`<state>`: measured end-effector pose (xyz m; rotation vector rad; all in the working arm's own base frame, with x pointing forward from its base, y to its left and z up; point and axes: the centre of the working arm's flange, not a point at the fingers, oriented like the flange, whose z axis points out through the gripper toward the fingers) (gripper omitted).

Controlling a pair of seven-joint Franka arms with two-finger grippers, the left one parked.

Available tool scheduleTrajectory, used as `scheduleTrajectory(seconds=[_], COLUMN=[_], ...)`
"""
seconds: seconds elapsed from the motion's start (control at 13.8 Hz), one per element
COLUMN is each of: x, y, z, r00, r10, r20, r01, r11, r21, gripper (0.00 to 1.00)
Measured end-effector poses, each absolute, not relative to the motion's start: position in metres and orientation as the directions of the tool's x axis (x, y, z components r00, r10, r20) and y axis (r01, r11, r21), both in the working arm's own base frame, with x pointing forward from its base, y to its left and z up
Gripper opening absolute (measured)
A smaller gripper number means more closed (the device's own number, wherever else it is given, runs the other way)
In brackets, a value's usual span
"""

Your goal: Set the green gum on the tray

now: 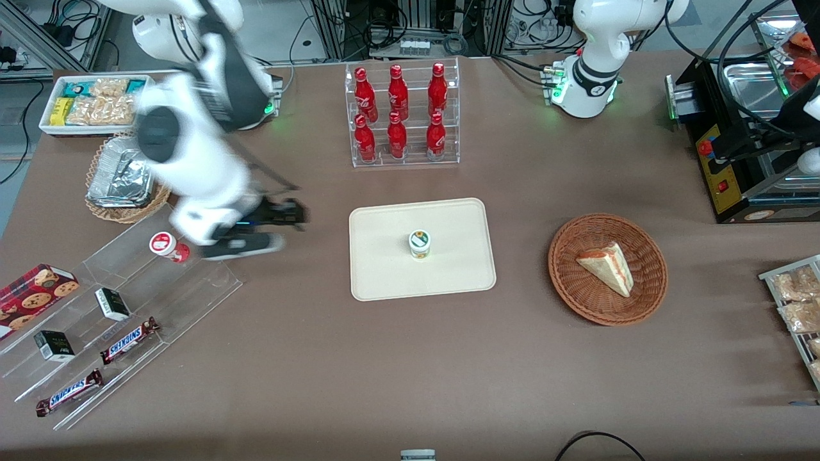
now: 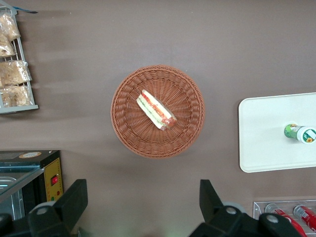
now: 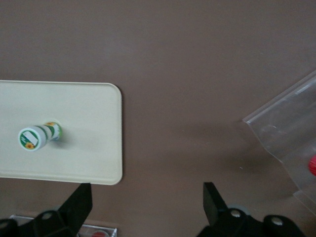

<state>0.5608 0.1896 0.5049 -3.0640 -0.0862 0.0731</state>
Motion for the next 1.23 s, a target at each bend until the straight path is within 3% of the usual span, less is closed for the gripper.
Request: scheduleTrajectory(seconds=[0.29,0.65,1.23], x=[0.555,0.553,0.557], y=[0.088,0.032,-0.017], z=[0.536,0.583,0.593], r00=[0.993,0.991,0.986], r10=[-0.011,-0.099,-0.147], r20=[-0.114,-0.089,-0.073], r01=[-0.015,-0.100,-0.148], r11=[-0.999,-0.995,-0.989], r21=[-0.040,-0.015,0.000], gripper=[1.00,1.00,1.00])
